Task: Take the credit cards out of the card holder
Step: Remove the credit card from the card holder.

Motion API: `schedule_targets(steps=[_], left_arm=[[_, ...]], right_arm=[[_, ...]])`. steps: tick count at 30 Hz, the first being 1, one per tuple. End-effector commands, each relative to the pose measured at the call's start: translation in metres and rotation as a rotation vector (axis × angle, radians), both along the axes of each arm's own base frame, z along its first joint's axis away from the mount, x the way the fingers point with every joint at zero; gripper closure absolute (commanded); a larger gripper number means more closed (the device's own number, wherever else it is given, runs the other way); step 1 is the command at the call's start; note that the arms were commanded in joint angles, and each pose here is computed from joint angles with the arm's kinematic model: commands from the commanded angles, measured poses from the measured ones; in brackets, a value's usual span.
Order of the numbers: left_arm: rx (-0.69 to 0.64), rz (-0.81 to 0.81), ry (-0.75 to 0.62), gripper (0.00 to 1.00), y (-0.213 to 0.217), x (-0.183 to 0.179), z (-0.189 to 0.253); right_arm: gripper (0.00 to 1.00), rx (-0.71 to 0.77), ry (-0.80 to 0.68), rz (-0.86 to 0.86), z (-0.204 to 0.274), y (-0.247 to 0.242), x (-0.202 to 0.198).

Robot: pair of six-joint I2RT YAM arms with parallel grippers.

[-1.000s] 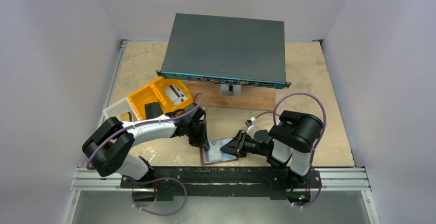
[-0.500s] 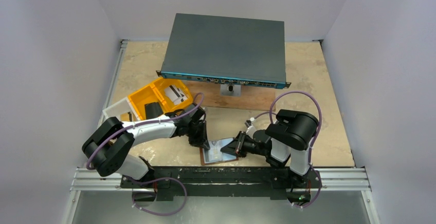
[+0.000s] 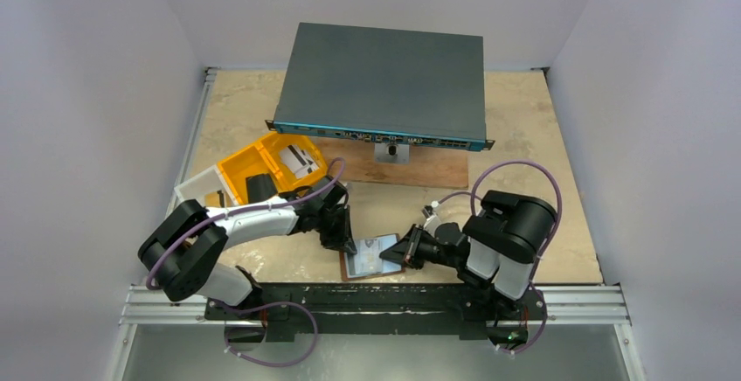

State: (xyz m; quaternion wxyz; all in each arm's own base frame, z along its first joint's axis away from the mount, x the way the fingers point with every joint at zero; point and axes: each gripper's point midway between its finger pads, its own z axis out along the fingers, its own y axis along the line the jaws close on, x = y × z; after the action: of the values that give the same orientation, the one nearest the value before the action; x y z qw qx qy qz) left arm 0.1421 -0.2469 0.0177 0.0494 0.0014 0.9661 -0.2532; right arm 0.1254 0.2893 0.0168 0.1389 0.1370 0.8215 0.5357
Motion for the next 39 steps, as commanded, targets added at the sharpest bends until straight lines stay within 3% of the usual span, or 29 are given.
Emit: schedule_targets(steps=[1,4,8,12,14,22,39], left_arm=[[0.234,0.022,0.031,1.0,0.053,-0.015,-0.037],[0.228,0.018,0.027,1.0,0.052,-0.014,-0.036],[0.221,0.014,0.026,1.0,0.05,-0.013,-0.035],[0.218,0.013,0.025,1.0,0.049,-0.013,-0.035],[0.216,0.014,0.025,1.0,0.048,-0.013,-0.035],[0.225,0.015,0.022,1.0,0.05,-0.013,-0.034],[0.235,0.03,0.011,1.0,0.054,-0.012,-0.032]], right_arm=[[1.0,-0.047,-0.012,-0.029,-0.006,-0.008,0.003],[0.97,-0.06,-0.024,-0.018,-0.006,-0.006,0.004],[0.73,-0.082,-0.032,0.02,-0.009,0.003,0.006],[0.69,-0.067,-0.029,0.04,-0.009,0.009,0.006],[0.7,-0.065,-0.018,0.045,-0.012,0.01,0.005],[1.0,-0.038,0.015,0.013,-0.012,0.0,-0.001],[1.0,-0.205,-0.025,-0.054,-0.014,-0.024,0.008]])
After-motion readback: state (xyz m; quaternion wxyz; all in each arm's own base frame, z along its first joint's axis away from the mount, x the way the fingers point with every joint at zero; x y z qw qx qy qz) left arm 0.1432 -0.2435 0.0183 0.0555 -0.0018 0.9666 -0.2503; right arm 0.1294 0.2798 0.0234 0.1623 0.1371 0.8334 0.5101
